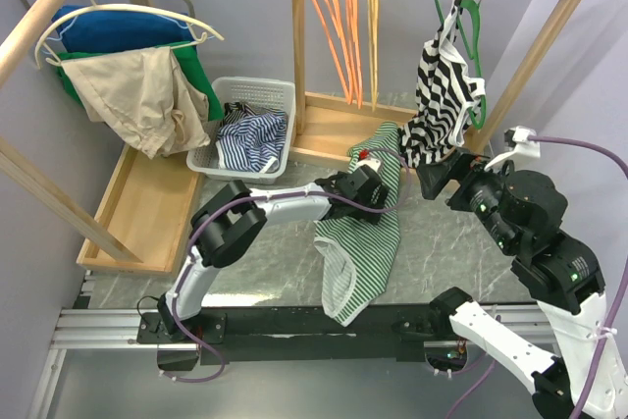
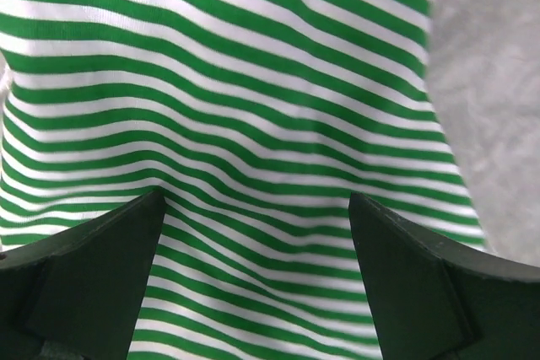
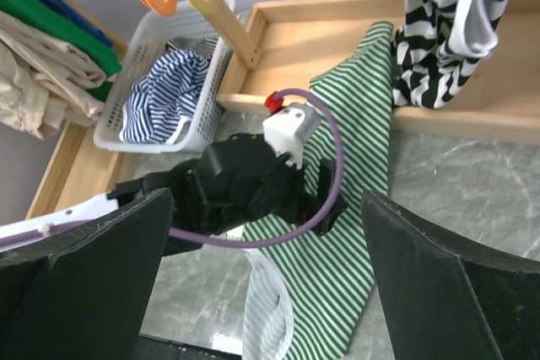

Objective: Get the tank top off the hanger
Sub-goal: Pick up the tank top from the center of the board.

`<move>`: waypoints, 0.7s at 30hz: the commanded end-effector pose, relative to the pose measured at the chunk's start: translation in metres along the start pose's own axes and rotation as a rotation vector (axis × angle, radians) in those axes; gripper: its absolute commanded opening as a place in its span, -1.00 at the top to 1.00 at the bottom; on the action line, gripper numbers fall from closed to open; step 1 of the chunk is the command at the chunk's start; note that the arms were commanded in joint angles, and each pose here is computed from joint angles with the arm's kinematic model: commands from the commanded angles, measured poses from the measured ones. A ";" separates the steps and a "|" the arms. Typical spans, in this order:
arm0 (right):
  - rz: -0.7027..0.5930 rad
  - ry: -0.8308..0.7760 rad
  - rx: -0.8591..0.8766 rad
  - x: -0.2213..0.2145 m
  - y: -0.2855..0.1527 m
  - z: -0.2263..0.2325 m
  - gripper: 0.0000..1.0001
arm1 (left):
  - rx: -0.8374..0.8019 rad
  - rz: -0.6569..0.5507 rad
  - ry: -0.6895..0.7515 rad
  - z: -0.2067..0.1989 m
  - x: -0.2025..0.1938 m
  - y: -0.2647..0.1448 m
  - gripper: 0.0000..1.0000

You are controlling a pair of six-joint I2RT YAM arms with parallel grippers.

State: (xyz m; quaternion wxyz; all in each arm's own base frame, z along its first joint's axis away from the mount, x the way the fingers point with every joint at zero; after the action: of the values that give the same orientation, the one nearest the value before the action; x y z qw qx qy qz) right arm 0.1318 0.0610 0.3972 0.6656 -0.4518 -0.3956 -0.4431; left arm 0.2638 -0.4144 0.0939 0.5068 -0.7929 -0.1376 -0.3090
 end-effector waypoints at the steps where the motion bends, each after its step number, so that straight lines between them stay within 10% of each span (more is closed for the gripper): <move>1: -0.012 0.033 0.034 -0.002 -0.002 0.003 -0.99 | 0.079 0.019 -0.004 0.007 -0.008 0.013 -0.98; 3: -0.002 0.031 0.028 -0.006 -0.001 0.001 -1.00 | 0.086 0.027 0.000 0.010 -0.013 0.014 -0.86; 13: 0.016 0.046 0.023 -0.013 0.000 0.000 -1.00 | 0.074 -0.050 0.032 0.007 0.012 -0.030 0.98; 21: -0.003 0.061 0.021 -0.011 -0.001 0.000 -1.00 | -0.046 -0.386 0.021 -0.008 0.103 -0.180 0.98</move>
State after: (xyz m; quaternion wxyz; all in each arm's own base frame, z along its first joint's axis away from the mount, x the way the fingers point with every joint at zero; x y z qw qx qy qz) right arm 0.1273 0.0631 0.3839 0.6825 -0.4441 -0.3790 -0.4397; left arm 0.2525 -0.3780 0.1735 0.5124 -0.7643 -0.1812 -0.3469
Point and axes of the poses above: each gripper's point midway between its finger pads, its own y axis out along the fingers, its own z axis along the line the jaws close on, x = y × z, the point moved 7 cm from there along -y, back along the fingers, and after that the axes turned 8 degrees about -y, right-handed, at the moved point
